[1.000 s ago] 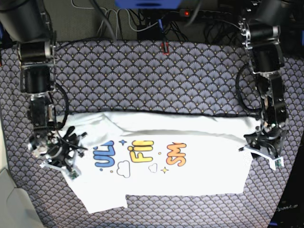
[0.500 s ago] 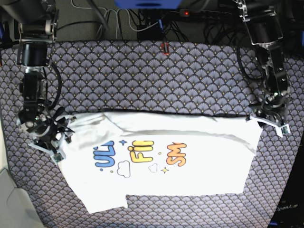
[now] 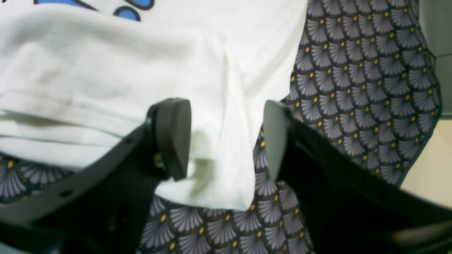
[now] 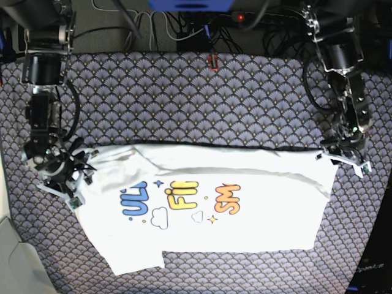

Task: Fold the T-shirt properly
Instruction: 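Regrasp the folded edge with both grippers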

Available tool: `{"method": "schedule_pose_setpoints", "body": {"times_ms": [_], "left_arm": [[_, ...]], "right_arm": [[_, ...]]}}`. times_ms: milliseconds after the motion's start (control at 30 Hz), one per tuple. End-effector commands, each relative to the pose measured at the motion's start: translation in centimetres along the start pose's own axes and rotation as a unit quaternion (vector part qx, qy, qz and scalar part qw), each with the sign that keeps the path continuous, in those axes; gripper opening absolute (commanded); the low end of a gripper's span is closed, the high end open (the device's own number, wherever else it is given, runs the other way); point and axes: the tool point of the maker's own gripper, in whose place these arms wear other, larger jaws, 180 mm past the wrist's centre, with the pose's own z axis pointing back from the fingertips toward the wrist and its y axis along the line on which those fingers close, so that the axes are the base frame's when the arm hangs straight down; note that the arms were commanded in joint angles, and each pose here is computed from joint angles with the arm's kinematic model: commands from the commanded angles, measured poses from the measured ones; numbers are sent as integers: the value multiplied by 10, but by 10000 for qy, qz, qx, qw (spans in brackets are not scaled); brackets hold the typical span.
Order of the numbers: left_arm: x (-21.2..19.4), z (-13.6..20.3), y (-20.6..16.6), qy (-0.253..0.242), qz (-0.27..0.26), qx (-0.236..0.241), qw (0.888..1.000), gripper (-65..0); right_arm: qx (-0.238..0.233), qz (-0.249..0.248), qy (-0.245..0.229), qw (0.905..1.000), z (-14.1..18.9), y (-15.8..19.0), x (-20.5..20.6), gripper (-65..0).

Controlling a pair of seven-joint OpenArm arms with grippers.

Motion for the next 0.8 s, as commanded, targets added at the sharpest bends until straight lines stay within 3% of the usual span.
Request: {"method": "schedule_pose_setpoints", "body": {"times_ms": [0,333,500,667,767], "left_arm": [[24,1,0,-291,-22,-3,9996,-407],[17,-8,0,-183,74,8,9998,-407],[11,-8,-21,-371,-334,-201,9985,-416],[9,-8,-24,-395,-377,-222,9983,-650],[10,-8,-24,-404,-369,-220,9983,-635]], "right_arm": [[-196,23,-230,9995,6,-17,16,-313],[-315,53,-180,9993,10,-30,11,-313],[-460,-201,-99,9987,16,-43,-6,-313],[-425,-274,107,9987,18,-38,-30,-312],[-359,-278,208,9988,17,-31,-40,-313]]}}
